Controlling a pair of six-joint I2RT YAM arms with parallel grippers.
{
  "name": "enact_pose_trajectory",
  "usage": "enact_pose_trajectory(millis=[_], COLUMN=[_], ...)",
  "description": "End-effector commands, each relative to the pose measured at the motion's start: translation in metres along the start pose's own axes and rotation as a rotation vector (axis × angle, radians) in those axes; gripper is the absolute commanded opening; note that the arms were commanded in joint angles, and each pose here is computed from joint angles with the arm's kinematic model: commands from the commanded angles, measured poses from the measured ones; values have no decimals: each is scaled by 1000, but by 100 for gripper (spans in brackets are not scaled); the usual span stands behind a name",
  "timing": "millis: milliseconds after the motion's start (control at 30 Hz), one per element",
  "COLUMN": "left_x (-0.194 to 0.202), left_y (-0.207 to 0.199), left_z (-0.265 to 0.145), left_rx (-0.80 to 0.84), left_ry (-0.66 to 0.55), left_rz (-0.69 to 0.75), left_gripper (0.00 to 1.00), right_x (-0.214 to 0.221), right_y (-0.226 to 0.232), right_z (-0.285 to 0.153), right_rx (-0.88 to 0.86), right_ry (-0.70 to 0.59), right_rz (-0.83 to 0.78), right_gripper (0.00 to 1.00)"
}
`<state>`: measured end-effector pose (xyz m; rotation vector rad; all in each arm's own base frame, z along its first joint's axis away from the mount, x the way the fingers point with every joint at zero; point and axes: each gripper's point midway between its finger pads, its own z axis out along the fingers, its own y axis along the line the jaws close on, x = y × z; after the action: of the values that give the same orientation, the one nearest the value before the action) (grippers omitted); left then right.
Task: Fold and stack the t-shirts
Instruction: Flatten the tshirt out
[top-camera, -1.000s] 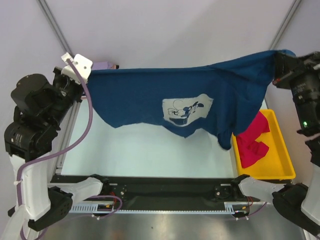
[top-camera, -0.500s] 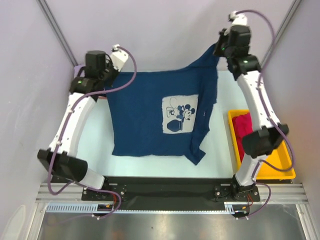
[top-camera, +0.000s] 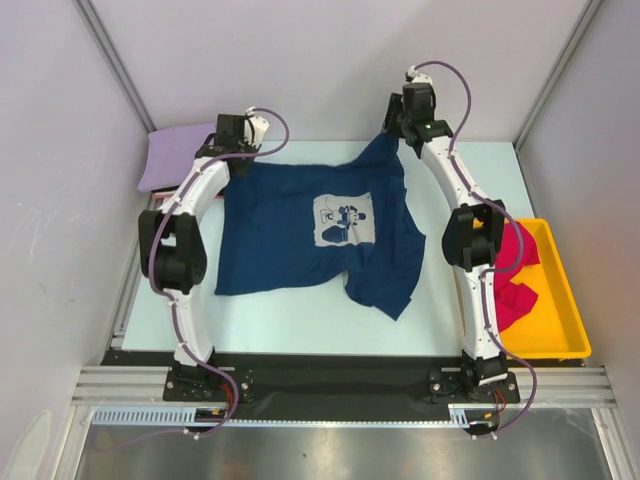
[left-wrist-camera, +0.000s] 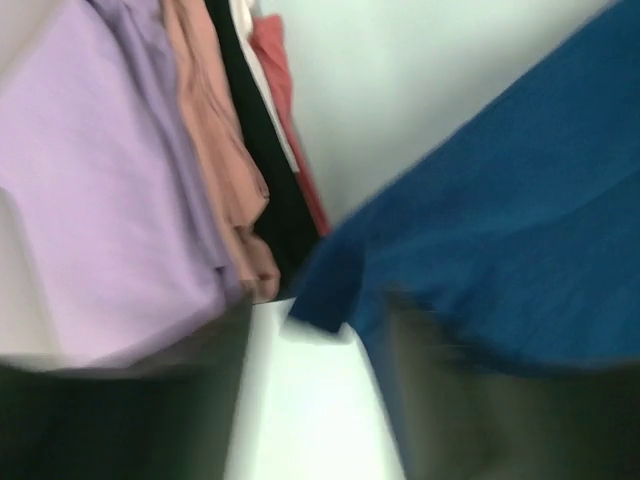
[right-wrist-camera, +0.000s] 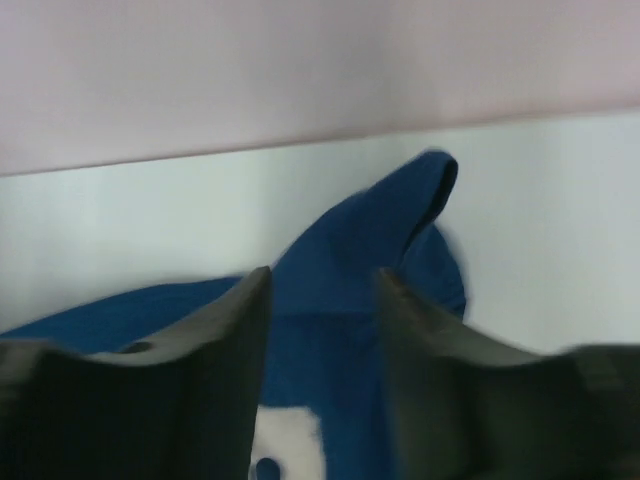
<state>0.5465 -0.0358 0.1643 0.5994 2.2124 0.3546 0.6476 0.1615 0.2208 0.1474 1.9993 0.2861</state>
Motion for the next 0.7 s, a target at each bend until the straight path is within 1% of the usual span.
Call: enact_pose_trajectory(millis=[0, 33, 67, 100, 133, 167, 200, 233, 267, 300, 333, 367, 400, 433, 467, 500, 533, 567, 600, 633, 667], left_x=[-36, -44, -41, -46, -50, -56, -60, -53, -50, -46, -7, 1, 18, 66, 76, 95, 136, 146, 160, 188, 197], left_y=[24, 29, 26, 24, 23, 23, 15, 1, -6, -24, -47, -51, -59, -79, -79, -82, -96, -94, -95, -105, -102], left_z=[-3, -6, -7, -12, -18, -36, -46, -51, -74, -84, -85, -103, -108, -104, -118, -121, -122, -132, -134, -135, -139], left_rx=[-68, -72, -54, -25, -6, 20, 77, 141, 191, 287, 363, 375, 394, 439, 425, 430, 458, 443, 446, 470, 450], left_ry=[-82, -94, -73, -88, -98, -120, -147, -142, -147, -169, -77, -82, -67, 24, 13, 26, 99, 93, 103, 151, 163], left_rz=[-68, -80, -81, -86, -89, -87, -77, -62, -43, 19, 59, 100, 188, 227, 263, 335, 382, 421, 486, 515, 541], left_gripper=[69, 77, 81, 85, 85, 86, 86, 86, 86, 82, 81, 79, 76, 74, 72, 70, 70, 70, 72, 73, 75], right_x=[-21, -22, -15, -13, -24, -7, -1, -16, 22, 30, 47, 42, 93, 109, 107, 152, 164, 179, 184, 214, 225], right_y=[7, 1, -4, -8, -10, -18, -23, -22, -39, -41, -48, -45, -62, -65, -61, -75, -73, -75, -67, -72, -70], right_z=[-13, -17, -23, -29, -45, -53, -63, -90, -97, -111, -123, -151, -161, -172, -194, -206, -218, -228, -242, -255, -262], right_rx=[3, 23, 48, 66, 84, 119, 146, 172, 230, 242, 268, 264, 304, 307, 296, 328, 316, 318, 294, 304, 298], right_ry=[-30, -23, 18, 35, 24, 89, 116, 94, 203, 229, 273, 260, 376, 411, 390, 490, 513, 542, 538, 605, 623], right_rz=[40, 48, 44, 37, 23, 2, -11, -17, -36, -39, -43, -16, -26, -11, 24, 21, 35, 44, 63, 56, 61], right_gripper=[57, 67, 70, 72, 73, 73, 73, 73, 73, 73, 72, 72, 71, 70, 68, 67, 64, 62, 61, 61, 61])
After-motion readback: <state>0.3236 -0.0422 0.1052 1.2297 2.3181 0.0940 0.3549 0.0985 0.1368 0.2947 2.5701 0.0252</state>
